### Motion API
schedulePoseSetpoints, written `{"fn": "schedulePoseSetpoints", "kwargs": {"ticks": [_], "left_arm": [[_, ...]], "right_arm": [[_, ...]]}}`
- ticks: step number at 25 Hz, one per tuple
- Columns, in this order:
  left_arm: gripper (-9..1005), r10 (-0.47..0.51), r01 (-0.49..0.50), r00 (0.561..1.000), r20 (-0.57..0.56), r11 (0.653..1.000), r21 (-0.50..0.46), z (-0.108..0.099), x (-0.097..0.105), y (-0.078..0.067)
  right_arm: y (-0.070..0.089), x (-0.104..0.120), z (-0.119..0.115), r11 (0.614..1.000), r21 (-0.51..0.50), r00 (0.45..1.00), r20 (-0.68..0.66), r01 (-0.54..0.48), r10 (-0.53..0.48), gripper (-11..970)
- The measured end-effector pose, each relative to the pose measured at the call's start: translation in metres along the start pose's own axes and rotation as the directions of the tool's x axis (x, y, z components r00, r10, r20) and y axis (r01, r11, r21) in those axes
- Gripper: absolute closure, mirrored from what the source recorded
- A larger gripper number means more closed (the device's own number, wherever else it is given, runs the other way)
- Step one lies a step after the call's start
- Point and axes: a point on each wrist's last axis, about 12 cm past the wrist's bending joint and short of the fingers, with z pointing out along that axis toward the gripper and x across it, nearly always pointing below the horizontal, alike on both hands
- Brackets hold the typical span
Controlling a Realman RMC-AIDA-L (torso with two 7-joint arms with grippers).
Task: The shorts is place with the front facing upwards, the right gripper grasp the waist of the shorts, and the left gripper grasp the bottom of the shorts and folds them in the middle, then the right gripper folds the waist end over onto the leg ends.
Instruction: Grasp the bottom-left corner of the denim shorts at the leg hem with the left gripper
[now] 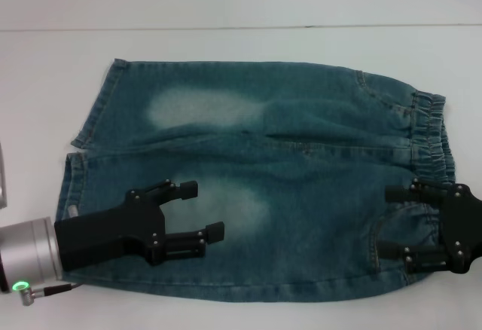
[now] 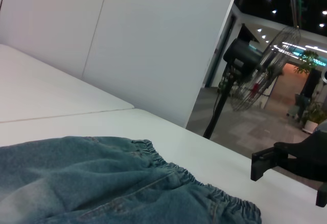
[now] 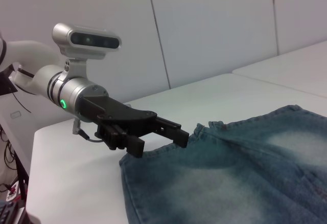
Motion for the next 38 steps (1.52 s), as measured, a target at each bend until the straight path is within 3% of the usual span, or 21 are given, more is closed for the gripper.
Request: {"fn": "schedulePoseSetpoints", "kwargs": {"ticks": [15, 19, 23, 29, 38], "left_arm": [[69, -0.007, 0.008, 1.000, 0.017, 1.000, -0.023, -0.012, 0.002, -0.002], [70, -0.052, 0.056, 0.997, 0.059, 0.996, -0.066, -0.033, -0.007, 0.000], [72, -0.137, 0.136, 0.990, -0.004, 0.981, -0.138, -0.064, -0.010, -0.002], [75, -0.260, 0.235, 0.964, -0.060, 0.934, -0.270, -0.104, 0.004, -0.009], [86, -0.315, 0.269, 0.948, -0.055, 0.878, -0.396, -0.140, 0.017, -0.019]], "right_arm": [[0.003, 0.000, -0.001, 1.000, -0.011, 1.000, 0.013, 0.006, -0.006, 11], [0.002, 0.000, -0.001, 1.000, -0.006, 1.000, 0.015, 0.009, -0.009, 10], [0.002, -0.001, -0.001, 1.000, -0.004, 1.000, 0.014, 0.011, -0.011, 10], [0.002, -0.001, -0.001, 1.000, -0.004, 1.000, 0.013, 0.013, -0.013, 10], [0.002, -0.001, -0.001, 1.000, -0.003, 1.000, 0.009, 0.014, -0.014, 10]]}}
